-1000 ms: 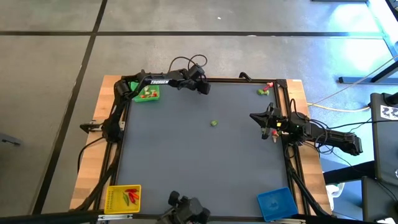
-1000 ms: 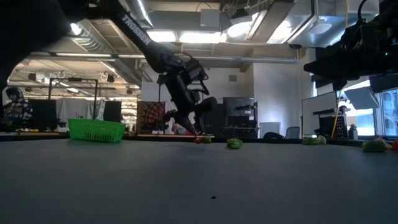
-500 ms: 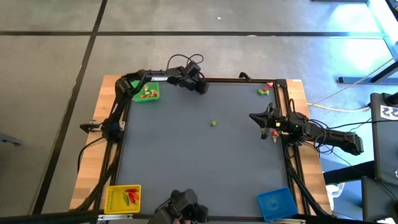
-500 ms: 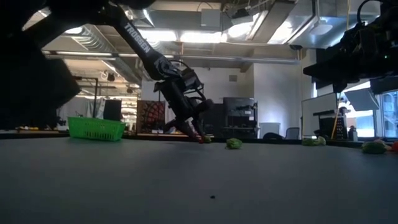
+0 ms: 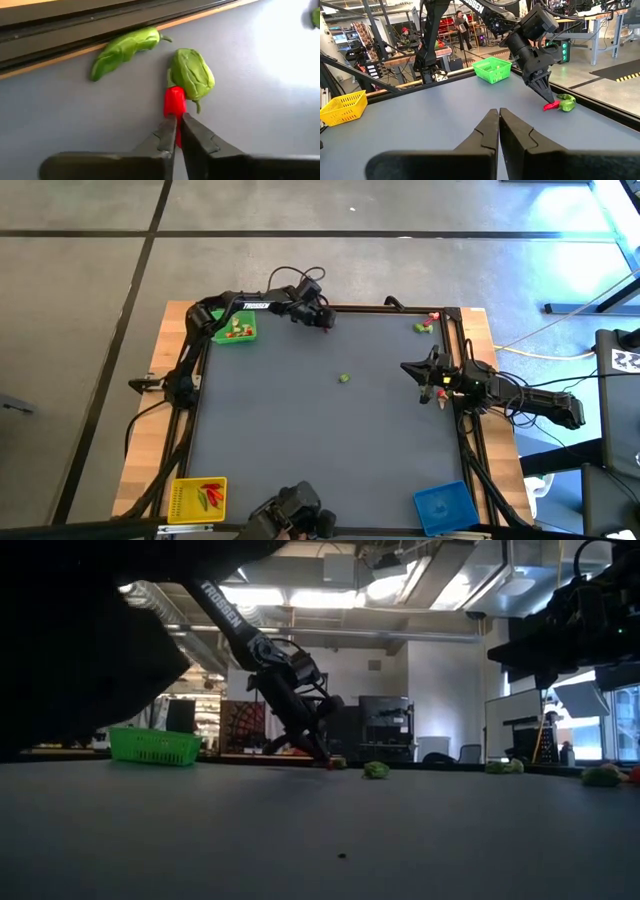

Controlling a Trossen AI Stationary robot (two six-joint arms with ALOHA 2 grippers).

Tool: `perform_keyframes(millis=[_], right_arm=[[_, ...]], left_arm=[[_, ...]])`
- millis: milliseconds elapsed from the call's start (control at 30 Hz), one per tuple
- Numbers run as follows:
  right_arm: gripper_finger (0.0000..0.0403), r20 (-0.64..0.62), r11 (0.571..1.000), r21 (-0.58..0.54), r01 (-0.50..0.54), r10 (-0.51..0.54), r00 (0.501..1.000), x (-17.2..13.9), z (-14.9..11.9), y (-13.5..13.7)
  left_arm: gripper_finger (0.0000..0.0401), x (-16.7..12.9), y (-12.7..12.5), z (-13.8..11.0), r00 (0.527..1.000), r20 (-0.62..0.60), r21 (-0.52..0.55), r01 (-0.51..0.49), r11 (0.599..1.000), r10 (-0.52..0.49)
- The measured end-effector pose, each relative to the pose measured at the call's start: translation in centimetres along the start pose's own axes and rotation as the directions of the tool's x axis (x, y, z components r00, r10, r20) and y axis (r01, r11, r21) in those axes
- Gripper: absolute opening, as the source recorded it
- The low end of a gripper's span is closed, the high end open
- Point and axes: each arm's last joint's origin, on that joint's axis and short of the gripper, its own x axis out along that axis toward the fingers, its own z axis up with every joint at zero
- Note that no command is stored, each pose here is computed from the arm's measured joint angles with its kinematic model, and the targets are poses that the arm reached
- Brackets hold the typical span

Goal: Sort produce into baskets
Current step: Put the red chili pepper into the yellow bin

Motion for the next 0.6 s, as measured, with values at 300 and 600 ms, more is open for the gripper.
perform_keyframes(millis=[300, 600], right_arm=[[0.0017, 0.001, 1.000, 0.000, -0.001, 0.001, 1.000, 0.0, 0.0, 0.0], [0.0017, 0.002, 1.000, 0.000, -0.002, 0.002, 1.000, 0.0, 0.0, 0.0]], left_arm=[[0.0001, -0.1, -0.2, -0.3, 1.000, -0.024, 0.082, -0.009, 0.997, 0.011], [0.0005, -3.2, -4.1, -0.8, 0.999, 0.008, 0.235, 0.047, 0.971, -0.051]])
